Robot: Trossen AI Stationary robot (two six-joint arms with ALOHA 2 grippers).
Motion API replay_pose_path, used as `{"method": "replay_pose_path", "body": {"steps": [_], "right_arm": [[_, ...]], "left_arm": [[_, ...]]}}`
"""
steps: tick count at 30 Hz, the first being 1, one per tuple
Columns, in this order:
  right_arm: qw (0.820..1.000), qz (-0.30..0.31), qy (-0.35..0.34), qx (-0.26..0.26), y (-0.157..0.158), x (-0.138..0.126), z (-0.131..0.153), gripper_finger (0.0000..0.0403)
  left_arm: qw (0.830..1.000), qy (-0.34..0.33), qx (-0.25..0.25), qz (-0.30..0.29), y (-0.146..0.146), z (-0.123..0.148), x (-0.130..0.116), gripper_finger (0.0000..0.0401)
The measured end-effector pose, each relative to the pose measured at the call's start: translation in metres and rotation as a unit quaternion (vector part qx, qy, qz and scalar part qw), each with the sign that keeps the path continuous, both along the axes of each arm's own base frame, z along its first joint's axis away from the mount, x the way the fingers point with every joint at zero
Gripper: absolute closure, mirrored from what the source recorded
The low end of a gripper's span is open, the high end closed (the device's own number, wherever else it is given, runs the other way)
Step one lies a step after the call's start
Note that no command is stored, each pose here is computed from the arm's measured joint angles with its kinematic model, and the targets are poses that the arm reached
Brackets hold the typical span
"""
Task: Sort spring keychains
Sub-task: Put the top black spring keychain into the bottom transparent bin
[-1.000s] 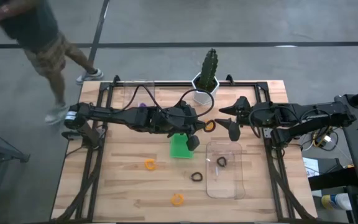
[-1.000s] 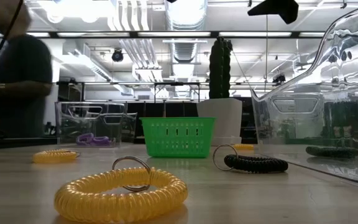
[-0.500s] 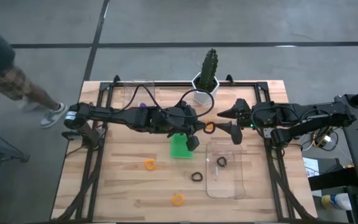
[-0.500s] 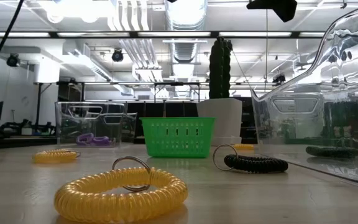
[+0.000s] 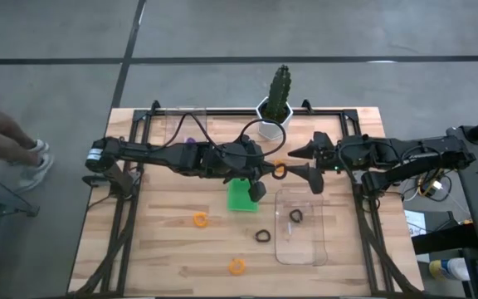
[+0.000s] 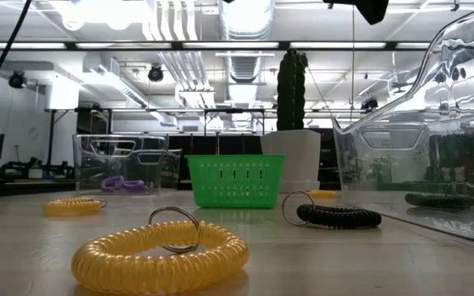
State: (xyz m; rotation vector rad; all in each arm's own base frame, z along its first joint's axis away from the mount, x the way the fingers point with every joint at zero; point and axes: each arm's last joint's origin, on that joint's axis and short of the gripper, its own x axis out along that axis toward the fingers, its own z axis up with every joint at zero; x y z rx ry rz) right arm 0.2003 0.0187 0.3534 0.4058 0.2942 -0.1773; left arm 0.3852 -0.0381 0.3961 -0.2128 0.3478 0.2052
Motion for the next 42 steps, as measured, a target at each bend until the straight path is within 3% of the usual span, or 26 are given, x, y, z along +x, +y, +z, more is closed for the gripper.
{"method": "replay_pose_path", "body": {"steps": [13,42], "right_arm": [[0.999,0.049,0.004,0.006,0.0025,-0.0015,0.0001,0.0145],[0.997,0.075,-0.018,0.02,0.005,0.0051,0.0024,0.0145]], "left_arm": [[1.0,0.0,0.001,-0.001,0.0,0.0,0.0,0.0401],[1.0,-0.006,0.009,-0.011,-0.0004,0.0014,0.0006,0.0401]]}}
